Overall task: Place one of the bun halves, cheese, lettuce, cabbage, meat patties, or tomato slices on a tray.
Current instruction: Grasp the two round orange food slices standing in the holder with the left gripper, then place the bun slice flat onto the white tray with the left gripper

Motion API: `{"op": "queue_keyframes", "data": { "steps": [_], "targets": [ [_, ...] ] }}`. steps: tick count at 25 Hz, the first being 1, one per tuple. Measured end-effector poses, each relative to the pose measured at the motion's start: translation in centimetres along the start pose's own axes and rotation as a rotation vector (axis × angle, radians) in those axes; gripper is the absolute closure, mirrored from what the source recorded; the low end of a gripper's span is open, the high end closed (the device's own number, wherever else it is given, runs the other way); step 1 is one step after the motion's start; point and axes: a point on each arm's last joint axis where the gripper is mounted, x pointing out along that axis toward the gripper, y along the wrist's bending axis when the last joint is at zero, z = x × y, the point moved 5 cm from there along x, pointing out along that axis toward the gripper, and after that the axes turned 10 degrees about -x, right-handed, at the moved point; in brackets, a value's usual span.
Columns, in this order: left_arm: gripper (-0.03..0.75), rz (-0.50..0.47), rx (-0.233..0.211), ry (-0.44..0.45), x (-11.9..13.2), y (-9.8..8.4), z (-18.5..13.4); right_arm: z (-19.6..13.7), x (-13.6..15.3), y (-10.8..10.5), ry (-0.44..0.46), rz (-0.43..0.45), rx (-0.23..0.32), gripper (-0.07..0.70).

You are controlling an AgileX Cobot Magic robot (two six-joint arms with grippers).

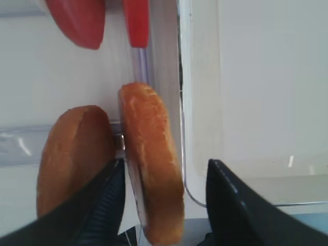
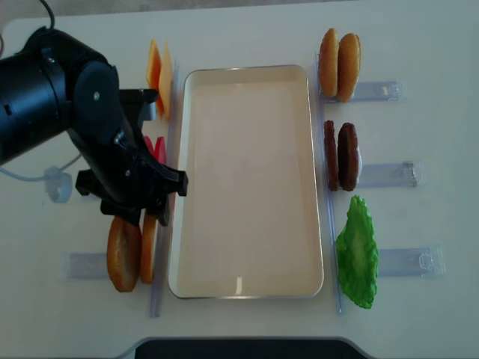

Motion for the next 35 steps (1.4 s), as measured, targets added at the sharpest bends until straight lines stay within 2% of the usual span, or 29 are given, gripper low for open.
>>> {"op": "queue_keyframes", "data": {
  "steps": [6, 12, 14, 19, 27, 30, 35],
  "targets": [
    [0.324, 0.026, 0.009, 0.048, 2.2, 0.3, -0.7, 0.0, 0.0, 0.0, 0.000, 0.000, 0.000, 0.325],
    [0.332, 0.012, 0.012, 0.043, 2.3, 0.1, -0.7, 0.0, 0.0, 0.0, 0.000, 0.000, 0.000, 0.325],
    [0.372, 0.012, 0.013, 0.043, 2.3, 0.1, -0.7, 0.0, 0.0, 0.0, 0.000, 0.000, 0.000, 0.325],
    [0.567, 0.034, 0.053, 0.041, 2.3, 0.5, -0.6, 0.0, 0.0, 0.0, 0.000, 0.000, 0.000, 0.325],
    [0.568, 0.035, 0.094, 0.055, 2.1, 0.4, -0.7, 0.0, 0.0, 0.0, 0.000, 0.000, 0.000, 0.325],
    [0.568, 0.024, 0.105, 0.057, 1.0, 0.1, -0.5, 0.0, 0.0, 0.0, 0.000, 0.000, 0.000, 0.325],
    [0.575, -0.073, 0.096, -0.033, -4.2, -1.1, 0.6, 0.0, 0.0, 0.0, 0.000, 0.000, 0.000, 0.325]
  ]
}}
